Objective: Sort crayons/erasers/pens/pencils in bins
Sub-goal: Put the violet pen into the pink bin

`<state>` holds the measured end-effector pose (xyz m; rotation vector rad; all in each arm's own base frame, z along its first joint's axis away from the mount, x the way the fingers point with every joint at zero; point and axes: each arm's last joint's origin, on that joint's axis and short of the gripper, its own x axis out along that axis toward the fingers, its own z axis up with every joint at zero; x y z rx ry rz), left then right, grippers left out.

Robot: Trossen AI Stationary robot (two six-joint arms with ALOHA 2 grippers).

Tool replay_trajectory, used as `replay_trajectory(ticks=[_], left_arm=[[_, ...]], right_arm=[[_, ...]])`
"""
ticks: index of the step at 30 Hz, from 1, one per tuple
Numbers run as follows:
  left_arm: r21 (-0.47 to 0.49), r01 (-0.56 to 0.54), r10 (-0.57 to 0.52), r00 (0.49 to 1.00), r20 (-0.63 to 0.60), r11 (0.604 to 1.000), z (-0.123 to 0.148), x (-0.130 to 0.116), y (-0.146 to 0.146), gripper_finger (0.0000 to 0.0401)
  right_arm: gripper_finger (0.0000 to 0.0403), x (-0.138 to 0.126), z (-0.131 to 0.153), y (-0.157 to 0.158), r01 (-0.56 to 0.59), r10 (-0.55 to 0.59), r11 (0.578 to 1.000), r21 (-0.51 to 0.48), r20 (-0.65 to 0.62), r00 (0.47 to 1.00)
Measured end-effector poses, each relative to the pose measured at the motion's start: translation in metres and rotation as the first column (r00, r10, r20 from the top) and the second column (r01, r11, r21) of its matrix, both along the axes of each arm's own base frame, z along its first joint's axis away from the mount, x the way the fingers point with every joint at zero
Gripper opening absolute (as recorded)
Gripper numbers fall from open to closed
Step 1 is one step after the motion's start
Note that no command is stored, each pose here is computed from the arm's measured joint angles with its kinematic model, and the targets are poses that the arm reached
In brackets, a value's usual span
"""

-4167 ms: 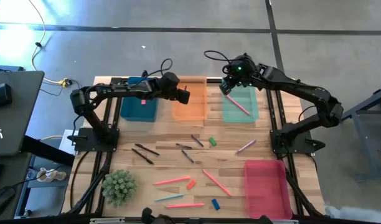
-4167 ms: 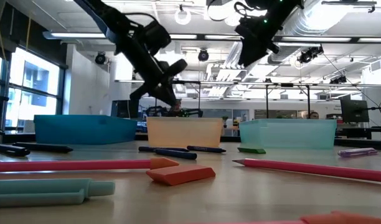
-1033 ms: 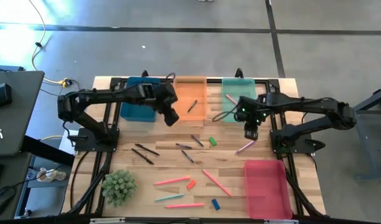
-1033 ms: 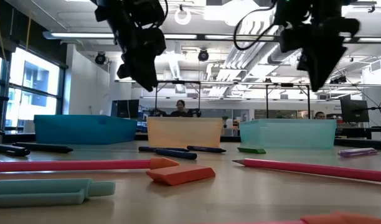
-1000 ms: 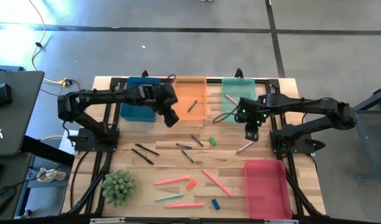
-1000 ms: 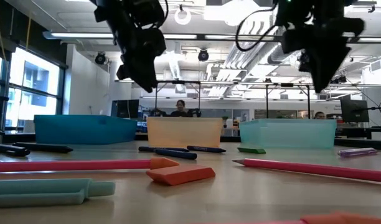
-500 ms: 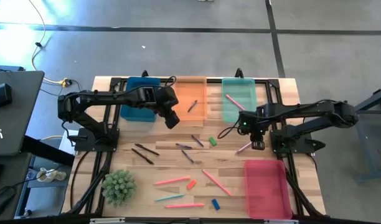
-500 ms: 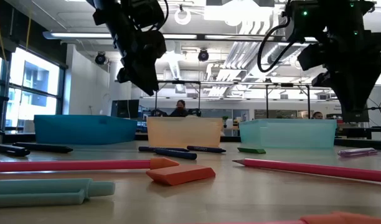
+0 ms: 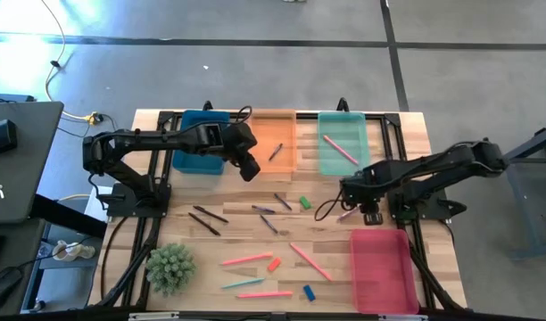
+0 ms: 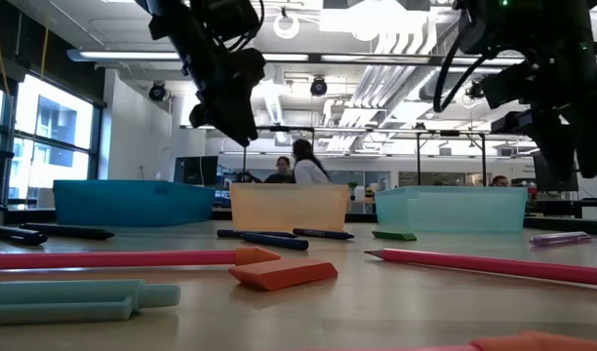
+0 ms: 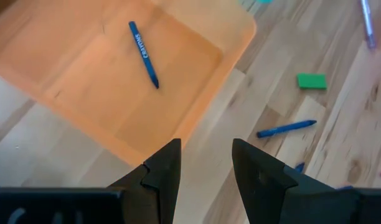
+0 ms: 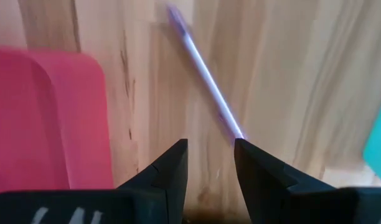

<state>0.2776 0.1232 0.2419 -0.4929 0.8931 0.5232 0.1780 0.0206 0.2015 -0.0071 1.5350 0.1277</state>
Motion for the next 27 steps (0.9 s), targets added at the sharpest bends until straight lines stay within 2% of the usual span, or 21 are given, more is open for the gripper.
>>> replay_trajectory(ticks=[3, 9, 22, 27], left_arm=[[0.005, -0.001, 0.001, 1.0, 0.016, 1.0, 0.001, 0.001, 0.0, 0.0131], [0.006, 0.003, -0.003, 1.0, 0.027, 1.0, 0.001, 0.002, 0.001, 0.0131], [0.013, 0.014, -0.014, 1.0, 0.027, 1.0, 0.002, 0.003, 0.0, 0.0131], [0.029, 0.034, -0.035, 0.999, 0.026, 0.999, 0.002, 0.003, 0.0, 0.0131]], right_arm=[[0.0123, 0.008, -0.004, 0.006, -0.029, 0.029, 1.0, 0.006, 0.032, 0.999], [0.0123, 0.022, -0.018, 0.017, -0.174, 0.174, 0.985, -0.004, 0.04, 0.984], [0.0123, 0.035, -0.049, 0.019, -0.179, 0.174, 0.982, -0.061, -0.09, 0.981], [0.0123, 0.041, -0.051, 0.02, -0.174, 0.171, 0.982, -0.069, -0.041, 0.984]])
